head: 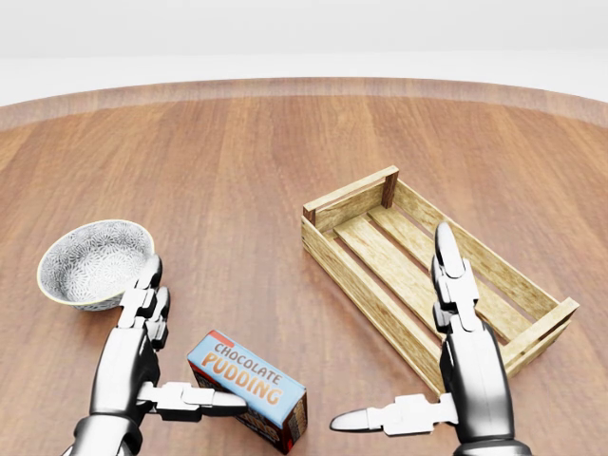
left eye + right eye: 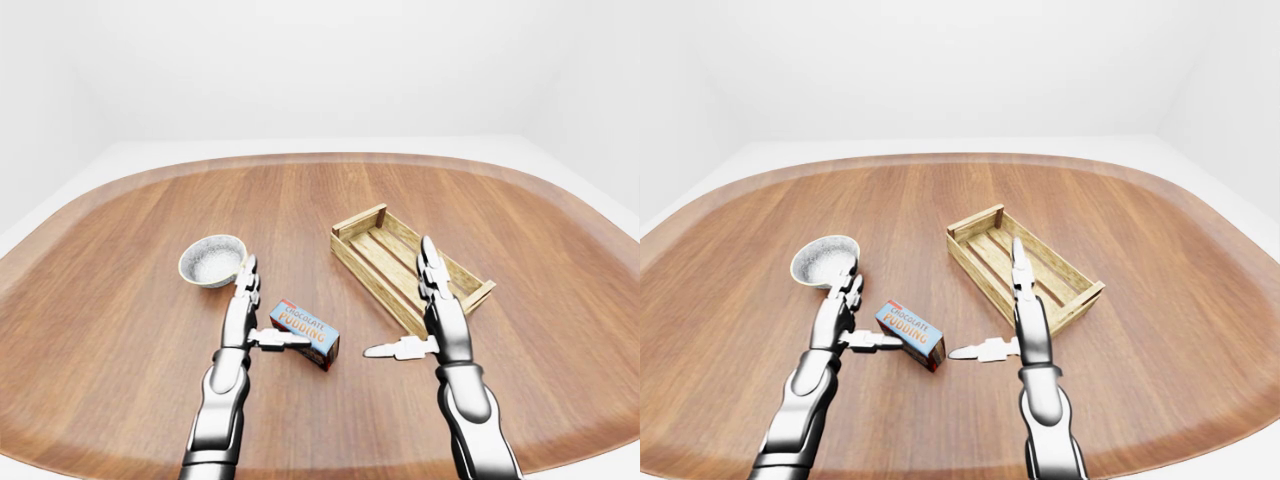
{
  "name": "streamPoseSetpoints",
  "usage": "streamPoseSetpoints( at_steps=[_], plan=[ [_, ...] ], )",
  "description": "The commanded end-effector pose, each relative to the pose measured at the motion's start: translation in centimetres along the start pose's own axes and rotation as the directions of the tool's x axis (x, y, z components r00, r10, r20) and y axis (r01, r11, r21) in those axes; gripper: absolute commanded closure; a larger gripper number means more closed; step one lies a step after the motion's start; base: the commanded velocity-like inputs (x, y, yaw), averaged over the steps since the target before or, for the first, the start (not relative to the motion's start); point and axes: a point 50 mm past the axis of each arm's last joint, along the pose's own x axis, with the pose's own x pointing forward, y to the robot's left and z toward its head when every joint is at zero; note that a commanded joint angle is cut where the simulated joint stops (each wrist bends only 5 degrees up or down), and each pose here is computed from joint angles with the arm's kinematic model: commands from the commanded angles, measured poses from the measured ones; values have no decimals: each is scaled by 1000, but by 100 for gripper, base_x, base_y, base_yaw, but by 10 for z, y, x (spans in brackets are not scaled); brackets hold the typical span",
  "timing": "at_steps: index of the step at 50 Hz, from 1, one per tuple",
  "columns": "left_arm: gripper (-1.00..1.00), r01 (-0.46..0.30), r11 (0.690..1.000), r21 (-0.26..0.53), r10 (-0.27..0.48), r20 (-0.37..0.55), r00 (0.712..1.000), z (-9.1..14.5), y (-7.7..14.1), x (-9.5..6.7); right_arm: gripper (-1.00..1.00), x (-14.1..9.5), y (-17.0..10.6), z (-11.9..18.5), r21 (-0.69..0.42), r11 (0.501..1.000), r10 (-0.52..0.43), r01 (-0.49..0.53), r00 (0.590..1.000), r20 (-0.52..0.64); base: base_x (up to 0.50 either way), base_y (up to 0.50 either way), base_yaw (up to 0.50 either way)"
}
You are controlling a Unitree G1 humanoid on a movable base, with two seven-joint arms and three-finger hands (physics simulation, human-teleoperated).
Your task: Pick up the chocolate pudding and put it in the tray.
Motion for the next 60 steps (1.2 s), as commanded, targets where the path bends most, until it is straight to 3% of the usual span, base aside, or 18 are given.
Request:
streamPoseSetpoints(
  at_steps=[1,2,3,11,31,38,46,47,50,51,54,58,60],
  plan=[
    [-100,-1,1000,-10,1,4,1000,1,0,-1,-100,-10,9,-30,-28,999,12,-16,991,-135,0,0,0],
    [-100,0,1000,-10,0,4,1000,1,0,-1,-100,-10,10,-29,-29,999,16,-20,991,-131,0,0,0],
    [-100,0,1000,-10,0,5,1000,1,0,-1,-100,-14,15,-47,-44,999,22,-32,978,-208,0,0,0],
    [-100,0,1000,-10,0,5,1000,0,1,-1,-100,-17,30,-65,-50,996,60,-77,958,-281,0,0,0],
    [-100,0,1000,-9,0,5,1000,1,1,-1,-100,-5,55,-62,42,992,128,-122,956,-262,0,0,0],
    [-100,2,1000,-7,-2,4,1000,-1,1,0,-100,-7,64,-86,62,990,142,-128,919,-367,0,0,0],
    [-100,1,1000,-6,-1,3,1000,-1,0,0,-100,0,69,-76,91,990,131,-107,936,-327,0,0,0],
    [-100,1,1000,-6,-1,3,1000,-1,0,0,-100,-4,72,-89,83,991,133,-109,915,-382,0,0,0],
    [-100,2,1000,-6,-2,4,1000,0,0,-1,-100,-3,75,-88,97,990,134,-104,915,-381,0,0,0],
    [-100,2,1000,-6,-2,4,1000,0,0,-1,-100,-6,77,-97,86,990,135,-109,896,-422,0,0,0],
    [-100,2,1000,-5,-2,4,1000,1,0,-1,-100,-3,78,-86,95,991,128,-99,917,-378,0,0,0],
    [-100,2,1000,-5,-2,3,1000,0,0,-1,-100,-12,86,-109,88,991,134,-104,865,-484,0,0,0],
    [-100,3,1000,-4,-3,3,1000,0,0,-1,-100,-7,86,-100,103,990,132,-96,886,-444,0,0,0]
  ],
)
